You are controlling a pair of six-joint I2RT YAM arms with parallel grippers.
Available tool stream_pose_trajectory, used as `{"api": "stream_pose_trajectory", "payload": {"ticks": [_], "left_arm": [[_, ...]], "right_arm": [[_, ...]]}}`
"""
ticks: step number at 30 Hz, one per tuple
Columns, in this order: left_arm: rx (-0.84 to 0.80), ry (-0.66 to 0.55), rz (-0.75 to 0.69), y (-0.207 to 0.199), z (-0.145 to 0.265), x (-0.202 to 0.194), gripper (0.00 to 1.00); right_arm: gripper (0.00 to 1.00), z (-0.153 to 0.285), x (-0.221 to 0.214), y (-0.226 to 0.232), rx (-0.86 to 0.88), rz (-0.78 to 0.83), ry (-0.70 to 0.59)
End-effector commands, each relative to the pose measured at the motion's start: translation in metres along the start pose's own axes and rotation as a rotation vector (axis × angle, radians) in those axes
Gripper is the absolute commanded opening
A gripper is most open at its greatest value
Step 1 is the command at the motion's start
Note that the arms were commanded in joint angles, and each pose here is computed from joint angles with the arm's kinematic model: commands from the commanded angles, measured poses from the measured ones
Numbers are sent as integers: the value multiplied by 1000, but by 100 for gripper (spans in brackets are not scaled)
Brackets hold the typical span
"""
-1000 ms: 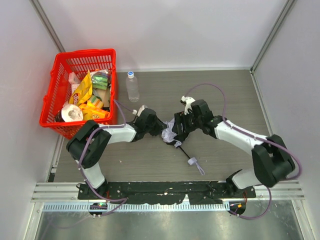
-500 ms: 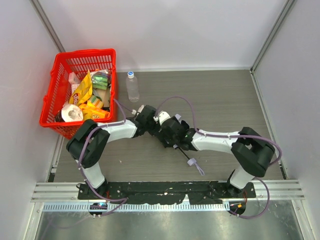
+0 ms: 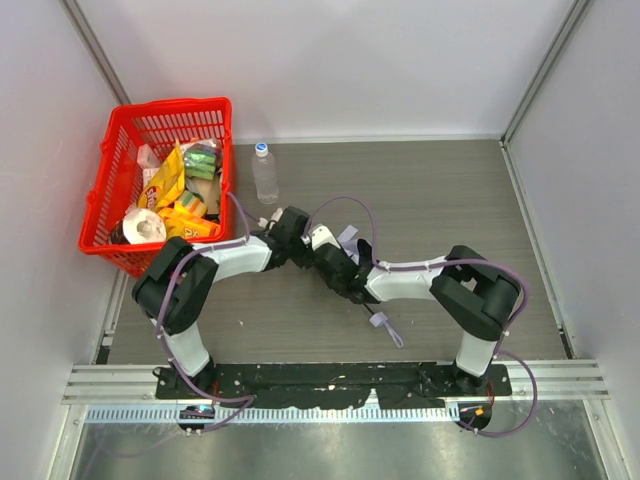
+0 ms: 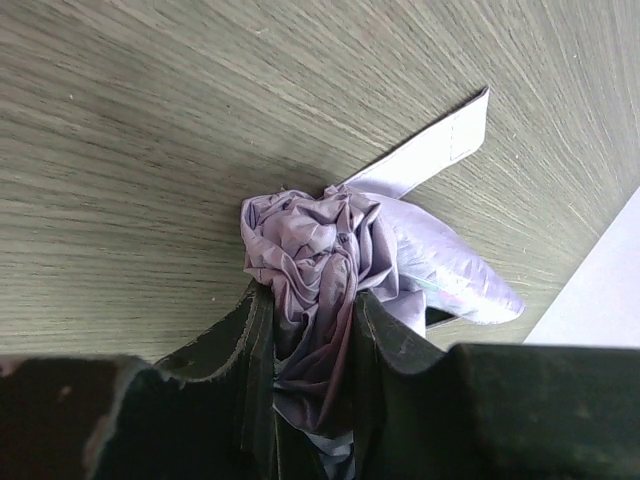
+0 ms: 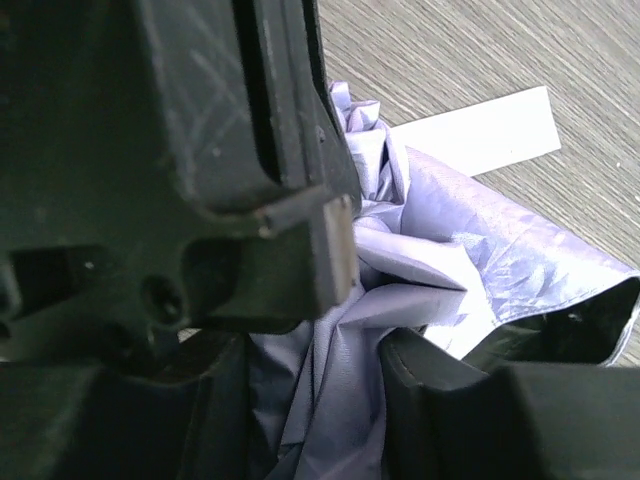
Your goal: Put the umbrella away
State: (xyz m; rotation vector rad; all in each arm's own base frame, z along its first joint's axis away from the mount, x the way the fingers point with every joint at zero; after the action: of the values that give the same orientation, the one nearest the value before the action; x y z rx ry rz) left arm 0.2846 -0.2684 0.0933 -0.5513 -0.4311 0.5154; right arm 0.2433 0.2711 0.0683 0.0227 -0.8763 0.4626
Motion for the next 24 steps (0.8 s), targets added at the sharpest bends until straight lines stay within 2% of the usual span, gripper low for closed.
{"api": "stream_pose_trajectory", "payload": {"ticks": [1, 2, 3, 6, 7, 9, 10, 11, 12, 13, 14, 17, 20, 24], "left_arm": [[196, 40, -75, 36, -1, -23, 0], [191, 36, -77, 35, 0, -23, 0], [183, 30, -80, 34, 0, -22, 0], [159, 20, -105, 30, 1, -20, 0], [149, 15, -115, 29, 2, -19, 5], [128, -2, -128, 27, 4, -17, 40], [120, -8, -134, 28, 5, -17, 61], [116, -18, -134, 28, 6, -15, 72], [118, -20, -140, 28, 7, -15, 78], [124, -20, -147, 30, 7, -15, 81], [126, -22, -153, 31, 7, -15, 85], [135, -25, -158, 35, 7, -16, 91], [152, -18, -171, 37, 2, -16, 94], [176, -19, -176, 39, 0, -17, 94]], "right_arm": [[25, -21, -66, -20, -8, 25, 278], [11, -20, -66, -21, 8, 22, 284], [4, -21, -64, -22, 36, 4, 286], [1, -18, -57, -26, 132, -35, 286], [1, -18, -56, -25, 185, -46, 293], [1, -15, -51, -25, 265, -63, 283], [1, -14, -47, -25, 301, -61, 272], [1, -11, -44, -24, 372, -81, 273], [1, -13, -43, -32, 386, -109, 277], [1, -11, -36, -29, 484, -144, 257], [1, -13, -34, -35, 507, -183, 237], [1, -10, -28, -38, 684, -255, 245], [1, -11, -23, -42, 827, -324, 249], [1, -14, -20, -49, 930, -414, 237]]}}
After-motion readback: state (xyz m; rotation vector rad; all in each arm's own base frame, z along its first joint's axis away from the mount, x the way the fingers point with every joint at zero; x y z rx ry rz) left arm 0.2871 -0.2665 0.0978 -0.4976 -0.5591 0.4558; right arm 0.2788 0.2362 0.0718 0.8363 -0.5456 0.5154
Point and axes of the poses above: each gripper's point midway between its finger pads, its own z axis back along the fingers, its own y axis along the line the jaws close on, x = y × z, the point moved 7 cm from there along z, back along the fingers, and after that the axes turned 8 degrees about -z, right-handed, at the moved point
